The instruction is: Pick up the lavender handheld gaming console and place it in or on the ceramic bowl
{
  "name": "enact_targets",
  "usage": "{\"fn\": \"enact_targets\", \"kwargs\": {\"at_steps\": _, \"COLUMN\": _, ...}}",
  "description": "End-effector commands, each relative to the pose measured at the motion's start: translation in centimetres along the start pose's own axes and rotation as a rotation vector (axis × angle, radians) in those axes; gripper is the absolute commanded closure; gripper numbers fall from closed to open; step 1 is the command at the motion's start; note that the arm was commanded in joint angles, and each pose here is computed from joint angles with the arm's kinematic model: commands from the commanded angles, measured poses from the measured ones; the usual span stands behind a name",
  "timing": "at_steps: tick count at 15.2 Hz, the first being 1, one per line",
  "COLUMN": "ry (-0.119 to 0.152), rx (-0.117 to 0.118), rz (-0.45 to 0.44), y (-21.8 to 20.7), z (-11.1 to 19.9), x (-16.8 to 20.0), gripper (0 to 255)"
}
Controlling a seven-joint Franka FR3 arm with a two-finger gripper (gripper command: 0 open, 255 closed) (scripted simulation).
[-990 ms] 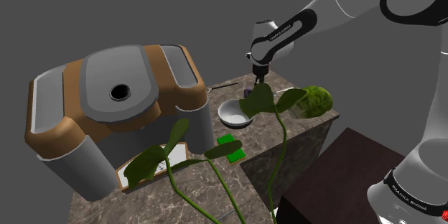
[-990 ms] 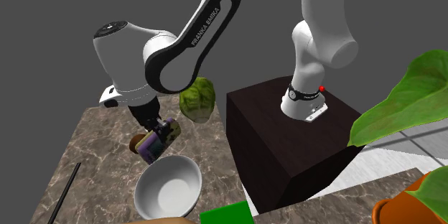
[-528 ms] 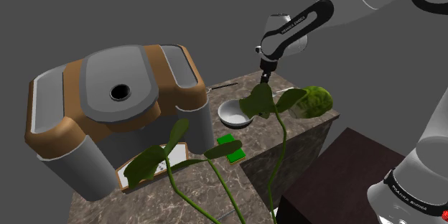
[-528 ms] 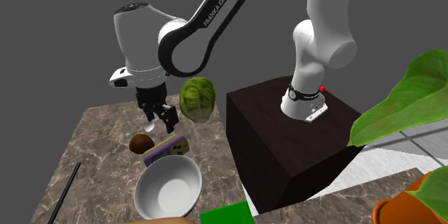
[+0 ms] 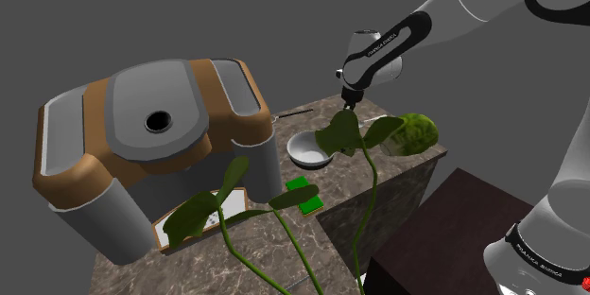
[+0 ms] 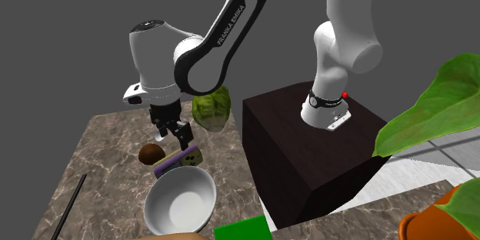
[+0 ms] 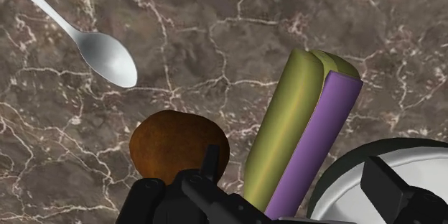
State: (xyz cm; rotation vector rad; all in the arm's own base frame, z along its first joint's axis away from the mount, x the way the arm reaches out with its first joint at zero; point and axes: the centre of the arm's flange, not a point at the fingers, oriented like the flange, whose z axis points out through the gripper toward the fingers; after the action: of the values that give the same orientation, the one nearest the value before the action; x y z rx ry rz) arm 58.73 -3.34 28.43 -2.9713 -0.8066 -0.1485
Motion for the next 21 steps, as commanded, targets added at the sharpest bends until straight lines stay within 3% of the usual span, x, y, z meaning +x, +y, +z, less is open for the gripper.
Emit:
{"fn": "enact_targets", "kwargs": {"at_steps": 1, "ry": 0.000, "rx": 0.000, "rz": 0.000, "y": 0.1, "z": 0.2, "x": 0.0, "gripper": 0}}
{"fn": "enact_targets", "kwargs": {"at_steps": 6, "ry": 0.000, "rx": 0.000, "rz": 0.000, "y": 0.1, "z": 0.2, "x": 0.0, "gripper": 0}}
{"fn": "enact_targets", "kwargs": {"at_steps": 7, "ry": 0.000, "rx": 0.000, "rz": 0.000, "y": 0.1, "z": 0.2, "x": 0.0, "gripper": 255}}
{"fn": "enact_targets", "kwargs": {"at_steps": 16, "ry": 0.000, "rx": 0.000, "rz": 0.000, "y": 0.1, "z": 0.2, "x": 0.0, "gripper": 255}}
{"fn": "enact_targets", "kwargs": {"at_steps": 17, "ry": 0.000, "rx": 0.000, "rz": 0.000, "y": 0.1, "z": 0.2, "x": 0.0, "gripper": 0}}
{"fn": "enact_targets", "kwargs": {"at_steps": 20, "ry": -0.080, "rx": 0.006, "rz": 0.087, "y": -1.8, "z": 3.4, "x": 1.6, "gripper": 0}}
{"fn": "enact_targets", "kwargs": {"at_steps": 21, "ry": -0.080, "rx": 0.006, "rz": 0.087, "y": -1.9, "z": 4.0, "x": 1.5, "gripper": 0}}
